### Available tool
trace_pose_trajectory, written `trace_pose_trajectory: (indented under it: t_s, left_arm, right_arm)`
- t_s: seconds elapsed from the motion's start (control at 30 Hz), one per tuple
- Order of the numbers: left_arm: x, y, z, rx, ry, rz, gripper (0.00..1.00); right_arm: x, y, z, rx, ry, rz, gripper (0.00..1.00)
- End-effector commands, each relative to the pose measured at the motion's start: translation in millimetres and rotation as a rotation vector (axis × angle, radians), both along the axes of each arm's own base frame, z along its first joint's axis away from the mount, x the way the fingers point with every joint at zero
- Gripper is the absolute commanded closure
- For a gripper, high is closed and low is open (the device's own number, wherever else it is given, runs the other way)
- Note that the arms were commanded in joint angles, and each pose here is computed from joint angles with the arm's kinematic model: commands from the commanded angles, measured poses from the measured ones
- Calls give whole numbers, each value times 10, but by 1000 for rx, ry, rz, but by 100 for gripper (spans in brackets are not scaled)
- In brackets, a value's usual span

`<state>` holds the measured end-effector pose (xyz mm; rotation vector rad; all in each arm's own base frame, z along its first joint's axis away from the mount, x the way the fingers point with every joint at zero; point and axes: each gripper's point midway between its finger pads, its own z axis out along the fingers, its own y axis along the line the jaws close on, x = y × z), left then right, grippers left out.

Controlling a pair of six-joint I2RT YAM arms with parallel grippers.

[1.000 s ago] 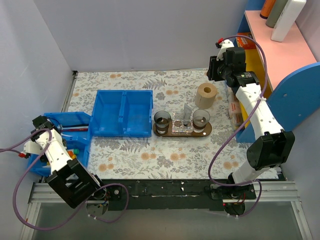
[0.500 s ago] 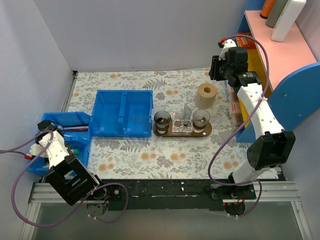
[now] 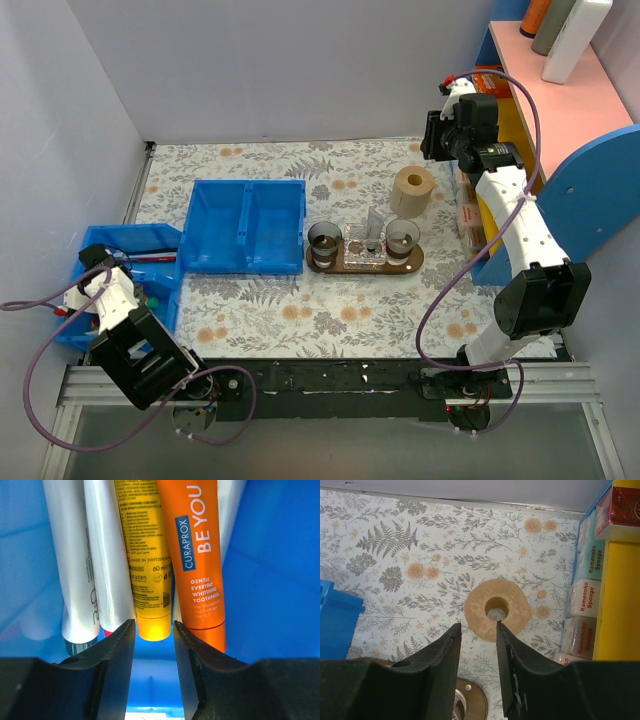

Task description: Prepare toiletry sets of a toothbrush and toothpaste on the tray

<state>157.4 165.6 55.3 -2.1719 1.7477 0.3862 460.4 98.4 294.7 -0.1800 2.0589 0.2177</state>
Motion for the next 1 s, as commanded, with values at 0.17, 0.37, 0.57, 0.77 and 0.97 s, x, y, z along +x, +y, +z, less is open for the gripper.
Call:
trace_pose_trajectory:
  t_s: [0.17,0.37,0.57,0.77,0.97]
  left_arm:
    - [180,69,-26,28,-103,8,61]
    - [57,-28,-144,1,-69,16,59]
    - [-29,-147,-325,-71,-13,12,57]
    - [-89,-212,-424,-101,8,32,50]
    - [-186,-267,-558,-113,34,64,45]
  right_arm:
    - [76,-28,250,10,-61,-5,58]
    - [56,-35,244,11,-59,-6,58]
    - [41,-21,240,16,-59,-2,58]
    - [26,-26,264,17,-65,-3,58]
    - [24,-34,281,12,-71,-4,58]
